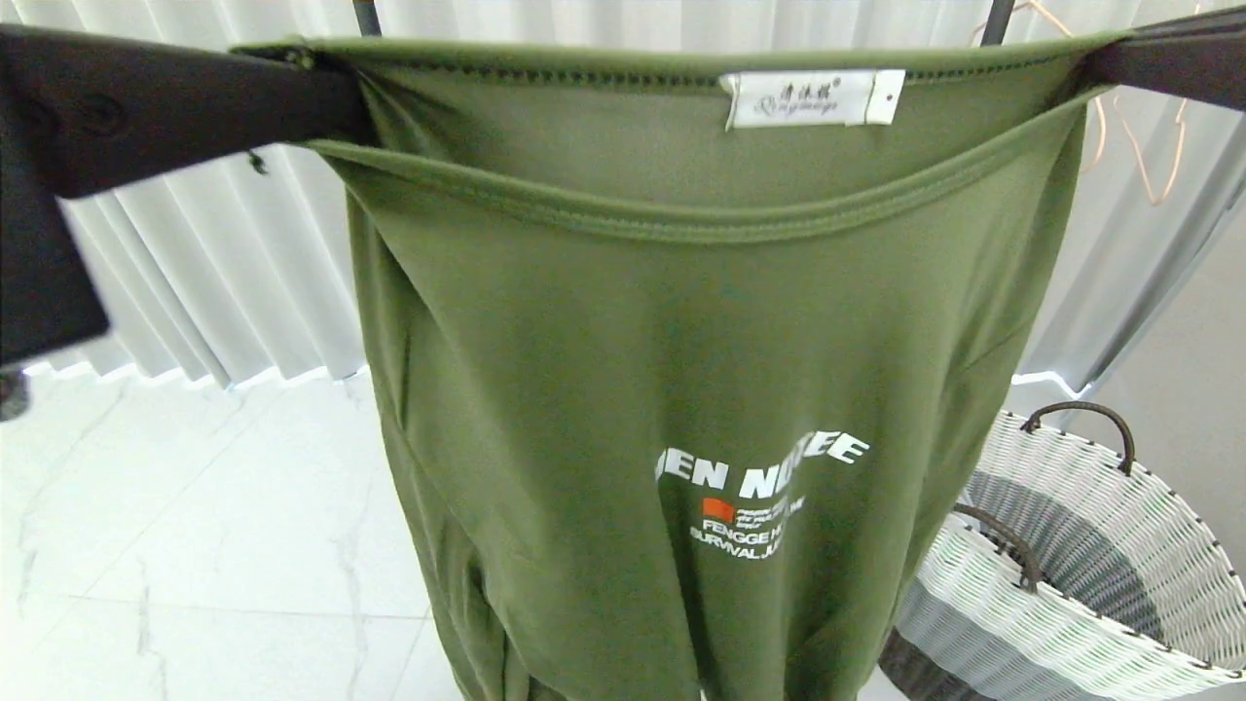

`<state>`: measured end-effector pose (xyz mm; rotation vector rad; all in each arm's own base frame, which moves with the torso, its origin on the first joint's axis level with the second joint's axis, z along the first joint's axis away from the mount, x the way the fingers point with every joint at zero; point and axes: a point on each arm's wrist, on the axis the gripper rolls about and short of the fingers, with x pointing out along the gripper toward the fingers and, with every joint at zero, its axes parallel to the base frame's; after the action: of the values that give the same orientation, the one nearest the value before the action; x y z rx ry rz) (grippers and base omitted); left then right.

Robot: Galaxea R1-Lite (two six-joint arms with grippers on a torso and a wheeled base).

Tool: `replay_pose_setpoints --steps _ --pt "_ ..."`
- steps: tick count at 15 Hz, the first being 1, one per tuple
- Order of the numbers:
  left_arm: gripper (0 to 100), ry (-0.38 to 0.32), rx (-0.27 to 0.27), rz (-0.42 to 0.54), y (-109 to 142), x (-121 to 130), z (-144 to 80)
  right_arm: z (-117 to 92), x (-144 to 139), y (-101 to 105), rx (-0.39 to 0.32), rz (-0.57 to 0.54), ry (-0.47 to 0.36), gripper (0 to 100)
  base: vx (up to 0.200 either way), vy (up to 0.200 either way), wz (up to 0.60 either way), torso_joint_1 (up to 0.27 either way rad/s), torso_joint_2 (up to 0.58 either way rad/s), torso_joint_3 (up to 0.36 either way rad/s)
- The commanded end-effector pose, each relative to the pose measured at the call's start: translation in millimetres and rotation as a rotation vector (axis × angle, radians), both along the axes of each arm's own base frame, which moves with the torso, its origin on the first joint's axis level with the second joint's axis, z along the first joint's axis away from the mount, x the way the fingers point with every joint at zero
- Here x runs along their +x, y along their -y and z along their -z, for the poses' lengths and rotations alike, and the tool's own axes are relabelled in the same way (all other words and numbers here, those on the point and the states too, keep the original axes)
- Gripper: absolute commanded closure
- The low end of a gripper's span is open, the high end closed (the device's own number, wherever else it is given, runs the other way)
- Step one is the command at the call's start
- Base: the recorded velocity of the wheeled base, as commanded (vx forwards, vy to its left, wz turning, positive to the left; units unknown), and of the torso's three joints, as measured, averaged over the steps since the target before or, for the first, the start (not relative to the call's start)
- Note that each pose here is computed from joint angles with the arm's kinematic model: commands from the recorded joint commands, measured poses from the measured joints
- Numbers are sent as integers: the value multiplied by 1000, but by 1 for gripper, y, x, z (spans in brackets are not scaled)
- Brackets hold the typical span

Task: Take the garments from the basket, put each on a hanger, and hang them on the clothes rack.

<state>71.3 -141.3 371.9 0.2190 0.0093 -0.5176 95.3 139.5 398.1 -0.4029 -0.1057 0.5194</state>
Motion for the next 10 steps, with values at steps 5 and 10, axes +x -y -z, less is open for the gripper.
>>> replay_pose_setpoints --steps 5,10 --pt "100 7 -2 -7 6 4 -4 -1 -6 4 30 -17 17 100 0 0 0 0 0 0" --pt "100 11 -12 -8 5 4 -7 -1 -6 4 31 -17 16 100 0 0 0 0 0 0"
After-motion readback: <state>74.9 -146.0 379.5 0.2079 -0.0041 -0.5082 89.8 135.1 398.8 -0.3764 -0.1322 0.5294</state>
